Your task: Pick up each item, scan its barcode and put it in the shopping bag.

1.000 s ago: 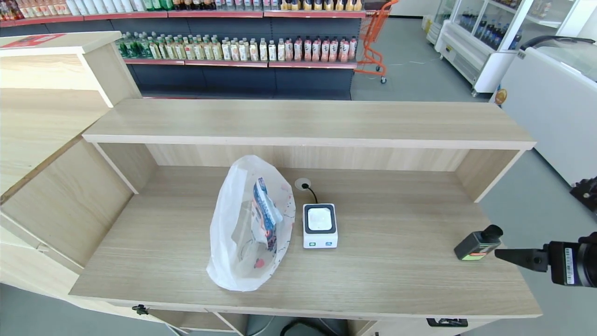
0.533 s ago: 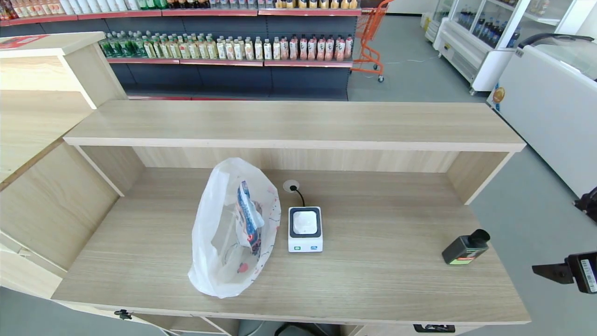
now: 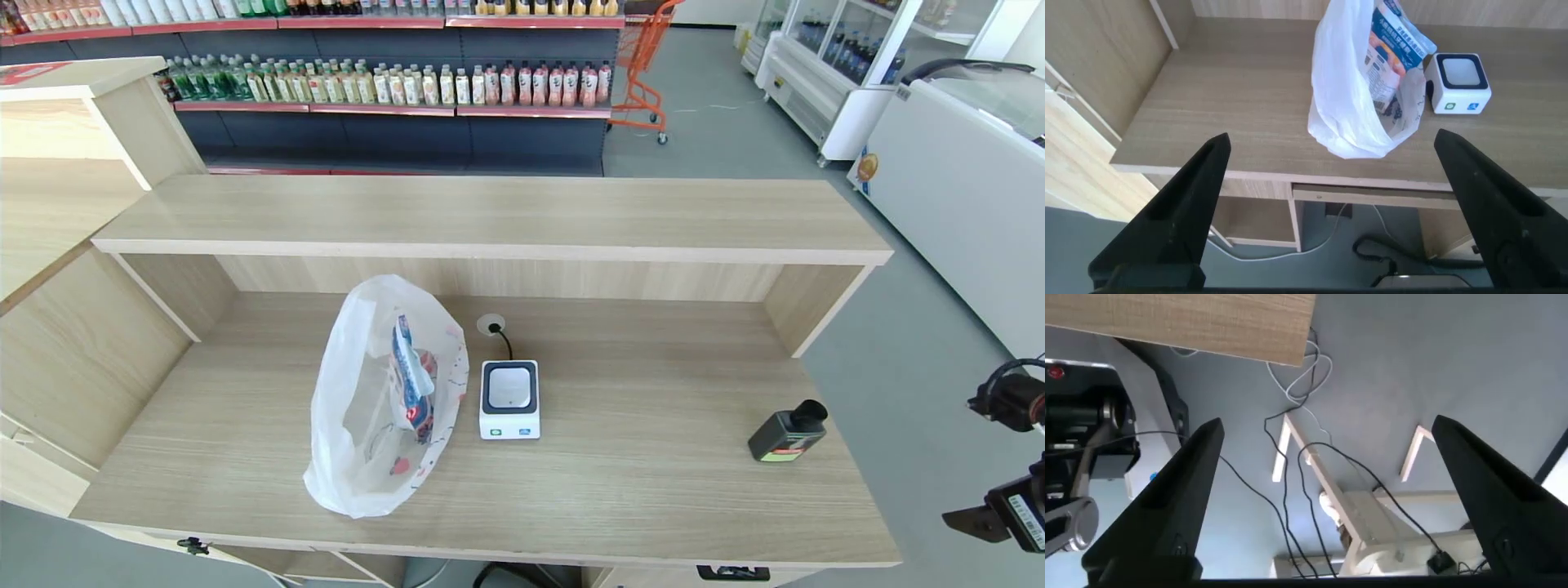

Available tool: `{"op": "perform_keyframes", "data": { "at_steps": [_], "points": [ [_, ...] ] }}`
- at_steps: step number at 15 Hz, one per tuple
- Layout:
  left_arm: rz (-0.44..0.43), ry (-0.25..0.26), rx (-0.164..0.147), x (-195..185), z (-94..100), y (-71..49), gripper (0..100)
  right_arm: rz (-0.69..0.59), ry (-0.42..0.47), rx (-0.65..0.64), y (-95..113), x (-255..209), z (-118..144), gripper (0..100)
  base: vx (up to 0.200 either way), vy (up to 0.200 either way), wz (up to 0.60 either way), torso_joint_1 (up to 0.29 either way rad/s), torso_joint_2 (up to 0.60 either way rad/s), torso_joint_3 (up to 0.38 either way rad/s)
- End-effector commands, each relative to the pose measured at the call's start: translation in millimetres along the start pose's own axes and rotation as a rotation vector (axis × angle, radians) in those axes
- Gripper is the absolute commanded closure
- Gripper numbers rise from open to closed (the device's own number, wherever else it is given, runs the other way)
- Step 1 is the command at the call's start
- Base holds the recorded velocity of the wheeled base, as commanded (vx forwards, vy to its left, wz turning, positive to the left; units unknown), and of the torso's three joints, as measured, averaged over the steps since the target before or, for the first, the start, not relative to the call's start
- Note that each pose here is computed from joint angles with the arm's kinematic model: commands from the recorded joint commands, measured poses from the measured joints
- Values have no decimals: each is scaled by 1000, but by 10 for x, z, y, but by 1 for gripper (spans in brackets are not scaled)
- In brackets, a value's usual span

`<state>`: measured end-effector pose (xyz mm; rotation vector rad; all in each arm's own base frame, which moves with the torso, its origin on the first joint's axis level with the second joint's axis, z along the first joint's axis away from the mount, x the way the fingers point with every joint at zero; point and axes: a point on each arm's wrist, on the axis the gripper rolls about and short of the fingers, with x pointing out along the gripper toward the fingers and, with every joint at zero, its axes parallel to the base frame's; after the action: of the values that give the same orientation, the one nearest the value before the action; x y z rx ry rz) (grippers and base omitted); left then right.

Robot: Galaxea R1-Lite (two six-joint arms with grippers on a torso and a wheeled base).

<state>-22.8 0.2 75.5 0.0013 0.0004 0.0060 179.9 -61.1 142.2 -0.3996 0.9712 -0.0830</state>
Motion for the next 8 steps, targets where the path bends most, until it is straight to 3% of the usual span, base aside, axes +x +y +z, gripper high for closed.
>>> {"op": "perform_keyframes", "data": {
  "at_steps": [1,5,8],
  "points": [
    [0,1,0,1,0,0,0,21,36,-70,-5,224,30,0,0,0,0,0,0,0],
    [0,1,0,1,0,0,0,-12,-22,-238,-34,681,132,0,0,0,0,0,0,0],
    [2,1,0,1,0,0,0,135,-102,-311,31,994,151,0,0,0,0,0,0,0]
  ]
}}
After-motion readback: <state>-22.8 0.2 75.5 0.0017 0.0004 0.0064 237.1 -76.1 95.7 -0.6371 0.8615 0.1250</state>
